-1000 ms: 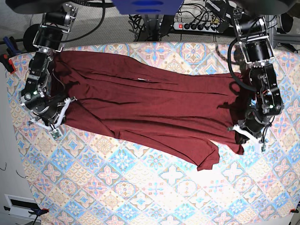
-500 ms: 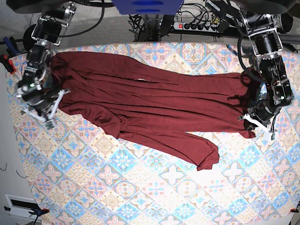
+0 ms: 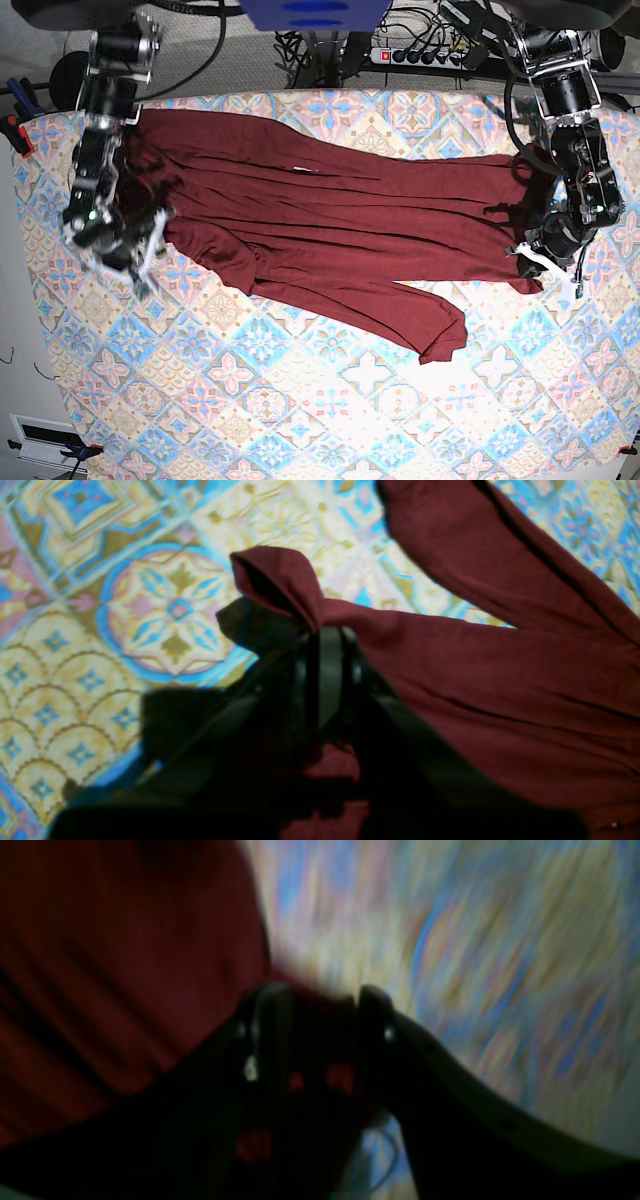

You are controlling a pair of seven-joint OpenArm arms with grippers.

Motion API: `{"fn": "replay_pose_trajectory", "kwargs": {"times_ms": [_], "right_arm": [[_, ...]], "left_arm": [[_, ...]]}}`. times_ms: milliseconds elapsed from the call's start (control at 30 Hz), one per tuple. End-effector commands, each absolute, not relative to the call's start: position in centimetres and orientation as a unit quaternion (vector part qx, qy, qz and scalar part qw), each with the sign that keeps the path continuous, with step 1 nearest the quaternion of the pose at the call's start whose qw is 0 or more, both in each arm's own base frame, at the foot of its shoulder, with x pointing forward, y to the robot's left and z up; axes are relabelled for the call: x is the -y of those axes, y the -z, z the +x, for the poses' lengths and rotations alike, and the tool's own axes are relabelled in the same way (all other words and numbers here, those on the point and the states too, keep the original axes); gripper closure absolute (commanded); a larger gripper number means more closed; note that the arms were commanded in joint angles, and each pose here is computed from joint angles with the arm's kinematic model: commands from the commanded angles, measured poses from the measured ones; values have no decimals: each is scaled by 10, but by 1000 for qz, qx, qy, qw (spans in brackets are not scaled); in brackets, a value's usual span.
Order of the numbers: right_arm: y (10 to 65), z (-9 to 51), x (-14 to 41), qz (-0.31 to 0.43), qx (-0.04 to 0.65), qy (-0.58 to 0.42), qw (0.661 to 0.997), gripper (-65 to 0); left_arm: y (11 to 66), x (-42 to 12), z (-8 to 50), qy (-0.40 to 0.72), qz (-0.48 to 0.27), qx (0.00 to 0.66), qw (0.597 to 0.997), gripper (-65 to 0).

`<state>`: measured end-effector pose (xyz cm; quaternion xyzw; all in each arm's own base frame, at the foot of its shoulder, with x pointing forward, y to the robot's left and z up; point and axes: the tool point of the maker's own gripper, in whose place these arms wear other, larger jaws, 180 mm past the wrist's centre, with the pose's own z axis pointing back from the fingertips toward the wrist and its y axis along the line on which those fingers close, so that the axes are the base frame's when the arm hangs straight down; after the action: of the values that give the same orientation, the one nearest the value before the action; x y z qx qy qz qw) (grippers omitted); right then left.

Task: Layout the t-shirt on the table in an organized manner, then fold the t-shirt properly
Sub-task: 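Lift the shirt edges with both grippers and pull them apart, then hold the shirt ends with both grippers and stretch it taut lengthwise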

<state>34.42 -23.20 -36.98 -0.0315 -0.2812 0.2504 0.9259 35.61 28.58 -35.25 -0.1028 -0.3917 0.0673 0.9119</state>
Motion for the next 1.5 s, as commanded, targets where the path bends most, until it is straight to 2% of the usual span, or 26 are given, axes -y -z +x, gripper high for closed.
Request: {"fn": "replay_pose_trajectory", "kwargs": {"times_ms": [0,367,600,800,1000,1300,1467], "right_arm": [[366,345,242,-44,276,-249,927,-215],[382,361,241,-9,285,-228,931,-223],[387,359,241,-4,280,-225,933,-300],[388,357,241,-5,278,-227,934,-303],[395,357,216,2,265,-272,925,-303],[406,352,219,9,249,-265,932,-303],[393,356,240,0,273,-227,935,-303]], "left_arm": [[332,-292,367,-62,-98,419,900,0],[332,-292,367,-62,-100,420,900,0],[332,-292,367,-62,-100,421,900,0],[332,-292,367,-62,-100,421,900,0],[332,-292,367,-63,-99,421,899,0],[331,-293,367,-64,-98,421,899,0],[332,-293,367,-63,-99,421,900,0]]}}
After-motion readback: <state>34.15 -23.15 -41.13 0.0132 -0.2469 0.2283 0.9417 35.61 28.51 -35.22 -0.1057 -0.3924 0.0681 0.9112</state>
